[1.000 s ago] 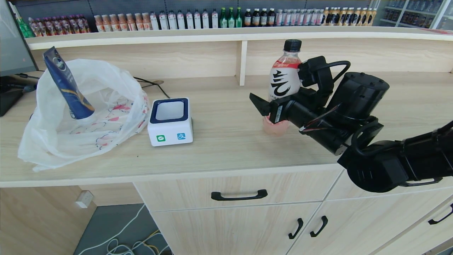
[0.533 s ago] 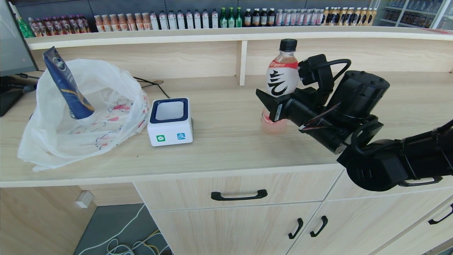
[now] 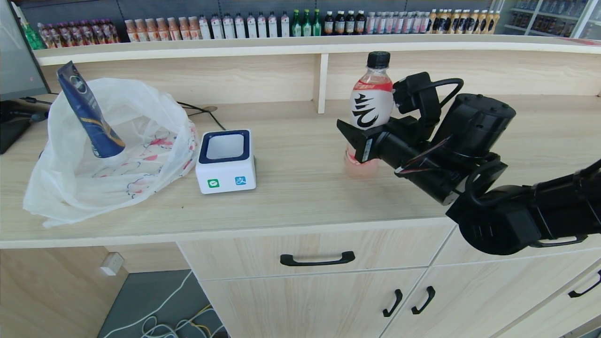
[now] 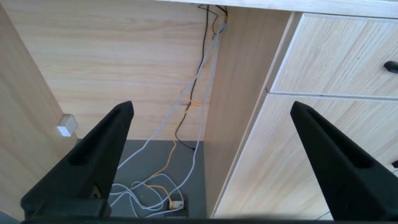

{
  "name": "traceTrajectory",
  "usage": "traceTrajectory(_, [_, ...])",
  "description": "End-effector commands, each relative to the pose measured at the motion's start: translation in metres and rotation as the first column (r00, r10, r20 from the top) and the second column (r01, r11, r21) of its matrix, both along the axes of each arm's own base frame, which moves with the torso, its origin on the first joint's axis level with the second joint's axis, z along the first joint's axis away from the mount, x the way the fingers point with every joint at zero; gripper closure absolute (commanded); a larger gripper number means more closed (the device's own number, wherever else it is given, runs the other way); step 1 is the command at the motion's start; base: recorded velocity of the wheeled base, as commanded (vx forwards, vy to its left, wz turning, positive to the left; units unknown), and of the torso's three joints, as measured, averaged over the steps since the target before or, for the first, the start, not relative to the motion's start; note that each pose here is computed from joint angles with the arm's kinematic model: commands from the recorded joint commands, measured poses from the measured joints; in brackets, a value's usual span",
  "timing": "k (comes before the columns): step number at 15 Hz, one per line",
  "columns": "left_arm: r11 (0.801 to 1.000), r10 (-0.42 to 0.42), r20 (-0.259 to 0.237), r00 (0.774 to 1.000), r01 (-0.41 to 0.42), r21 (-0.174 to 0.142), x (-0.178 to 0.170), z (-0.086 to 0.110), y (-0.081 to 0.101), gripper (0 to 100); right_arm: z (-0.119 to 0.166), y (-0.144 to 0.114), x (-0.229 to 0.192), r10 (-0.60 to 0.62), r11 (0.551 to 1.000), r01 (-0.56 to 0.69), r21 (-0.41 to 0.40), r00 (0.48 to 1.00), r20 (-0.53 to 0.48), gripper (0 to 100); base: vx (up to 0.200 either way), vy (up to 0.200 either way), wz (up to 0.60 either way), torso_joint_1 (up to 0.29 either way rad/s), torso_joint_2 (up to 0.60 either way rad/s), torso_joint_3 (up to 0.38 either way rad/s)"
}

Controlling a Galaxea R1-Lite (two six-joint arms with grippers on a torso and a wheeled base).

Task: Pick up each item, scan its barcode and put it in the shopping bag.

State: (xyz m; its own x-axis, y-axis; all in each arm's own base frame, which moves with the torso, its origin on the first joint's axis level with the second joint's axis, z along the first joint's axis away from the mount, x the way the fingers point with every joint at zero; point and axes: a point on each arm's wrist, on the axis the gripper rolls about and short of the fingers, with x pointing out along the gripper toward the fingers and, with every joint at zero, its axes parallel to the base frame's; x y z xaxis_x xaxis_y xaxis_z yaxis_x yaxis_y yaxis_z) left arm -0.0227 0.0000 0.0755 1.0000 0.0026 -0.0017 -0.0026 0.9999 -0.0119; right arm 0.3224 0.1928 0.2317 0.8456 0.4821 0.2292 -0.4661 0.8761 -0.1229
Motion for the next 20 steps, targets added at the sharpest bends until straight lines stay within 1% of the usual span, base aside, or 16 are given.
traceTrajectory(1, [1.000,0.001,0.000,1.000,-0.001,0.000,0.000,0.000,0.000,0,0.005,0.000,-0.003,0.003,1.000,-0.003,0.010,1.000,0.014,100,0.000,0.000,0.00,0.000,0.00,0.000])
traceTrajectory(5, [1.000,0.001,0.000,1.000,-0.001,0.000,0.000,0.000,0.000,0,0.007,-0.005,-0.010,-0.002,1.000,0.002,0.009,1.000,0.016,100,0.000,0.000,0.00,0.000,0.00,0.000])
traceTrajectory(8, [1.000,0.001,-0.001,1.000,-0.001,0.000,0.000,0.000,0.000,0,0.019,-0.013,-0.035,0.014,1.000,-0.015,0.015,0.999,0.029,100,0.000,0.000,0.00,0.000,0.00,0.000])
traceTrajectory(11, [1.000,0.001,0.000,1.000,-0.001,0.000,0.000,0.000,0.000,0,0.033,-0.027,-0.064,0.023,0.999,-0.024,0.027,0.998,0.059,100,0.000,0.000,0.00,0.000,0.00,0.000])
traceTrajectory(12, [1.000,0.001,0.000,1.000,-0.001,0.000,0.000,0.000,0.000,0,0.034,-0.029,-0.073,0.032,0.999,-0.034,0.023,0.998,0.060,100,0.000,0.000,0.00,0.000,0.00,0.000])
traceTrajectory(13, [1.000,0.001,0.000,1.000,-0.001,0.000,0.000,0.000,0.000,0,0.031,-0.030,-0.089,0.057,0.998,-0.058,0.015,0.997,0.050,100,0.000,0.000,0.00,0.000,0.00,0.000])
traceTrajectory(14, [1.000,0.001,0.000,1.000,-0.001,0.000,0.000,0.000,0.000,0,0.022,-0.037,-0.106,0.069,0.998,-0.068,-0.017,0.997,0.030,100,0.000,0.000,0.00,0.000,0.00,0.000])
traceTrajectory(17, [1.000,0.001,-0.001,1.000,-0.001,0.000,0.000,0.000,0.000,0,0.005,-0.047,-0.122,0.072,0.995,-0.072,-0.067,0.997,-0.003,100,0.000,0.000,0.00,0.000,0.00,0.000])
traceTrajectory(20, [1.000,0.001,0.000,1.000,-0.001,0.000,0.000,0.000,0.000,0,-0.002,-0.039,-0.129,0.113,0.991,-0.114,-0.077,0.993,-0.019,100,0.000,0.000,0.00,0.000,0.00,0.000])
